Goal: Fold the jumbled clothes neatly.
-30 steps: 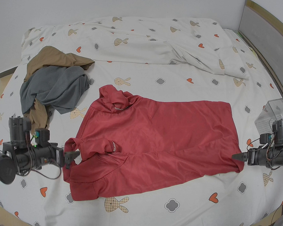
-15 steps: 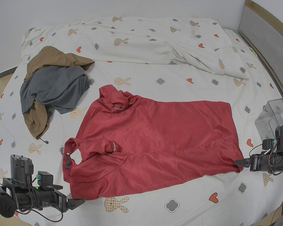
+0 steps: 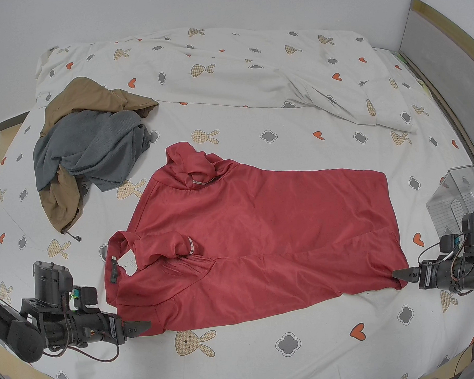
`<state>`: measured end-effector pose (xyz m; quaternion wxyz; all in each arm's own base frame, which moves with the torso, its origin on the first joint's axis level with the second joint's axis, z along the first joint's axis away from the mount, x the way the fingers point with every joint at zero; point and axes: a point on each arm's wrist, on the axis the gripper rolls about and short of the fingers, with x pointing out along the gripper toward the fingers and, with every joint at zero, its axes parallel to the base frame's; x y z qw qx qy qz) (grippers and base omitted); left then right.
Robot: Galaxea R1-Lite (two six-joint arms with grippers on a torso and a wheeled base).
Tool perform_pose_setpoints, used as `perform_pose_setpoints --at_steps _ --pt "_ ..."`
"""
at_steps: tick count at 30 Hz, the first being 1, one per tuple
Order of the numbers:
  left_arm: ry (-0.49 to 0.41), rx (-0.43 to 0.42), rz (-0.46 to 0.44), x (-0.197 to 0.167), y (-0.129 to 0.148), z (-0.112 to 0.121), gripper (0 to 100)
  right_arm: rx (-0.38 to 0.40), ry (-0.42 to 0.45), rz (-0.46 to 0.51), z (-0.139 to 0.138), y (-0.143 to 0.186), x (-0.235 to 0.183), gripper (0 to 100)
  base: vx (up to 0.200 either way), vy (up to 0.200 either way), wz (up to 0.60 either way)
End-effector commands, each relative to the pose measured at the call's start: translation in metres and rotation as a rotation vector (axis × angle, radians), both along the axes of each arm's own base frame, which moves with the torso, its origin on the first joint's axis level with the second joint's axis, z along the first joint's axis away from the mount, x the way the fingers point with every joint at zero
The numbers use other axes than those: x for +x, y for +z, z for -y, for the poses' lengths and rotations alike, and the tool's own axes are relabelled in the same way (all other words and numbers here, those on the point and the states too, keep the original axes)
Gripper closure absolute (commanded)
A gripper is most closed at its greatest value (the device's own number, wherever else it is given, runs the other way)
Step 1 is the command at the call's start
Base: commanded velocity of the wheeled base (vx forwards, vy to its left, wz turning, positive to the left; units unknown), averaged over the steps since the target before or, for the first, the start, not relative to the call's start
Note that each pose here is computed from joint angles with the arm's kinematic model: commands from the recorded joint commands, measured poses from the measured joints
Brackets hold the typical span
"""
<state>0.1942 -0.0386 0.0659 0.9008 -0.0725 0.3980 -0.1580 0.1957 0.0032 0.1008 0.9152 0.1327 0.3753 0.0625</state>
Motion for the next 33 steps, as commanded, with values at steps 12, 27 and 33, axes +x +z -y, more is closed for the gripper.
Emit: perform_pose_setpoints --at_steps 12,27,33 --pt "0.048 -0.020 -0.029 0.028 -0.024 0.003 0 0.001 0.004 0.001 -0.001 0.000 0.000 0 0.000 0.000 0.00" --pt "0.051 -0.028 0.005 0.026 -0.021 0.003 100 0.001 0.009 -0.028 -0.001 -0.006 0.001 0 0.000 0.000 0.00" --pt "0.053 -0.030 0.027 0.026 -0.016 0.002 100 -0.002 0.018 -0.064 -0.003 -0.016 0.010 0 0.000 0.000 0.00"
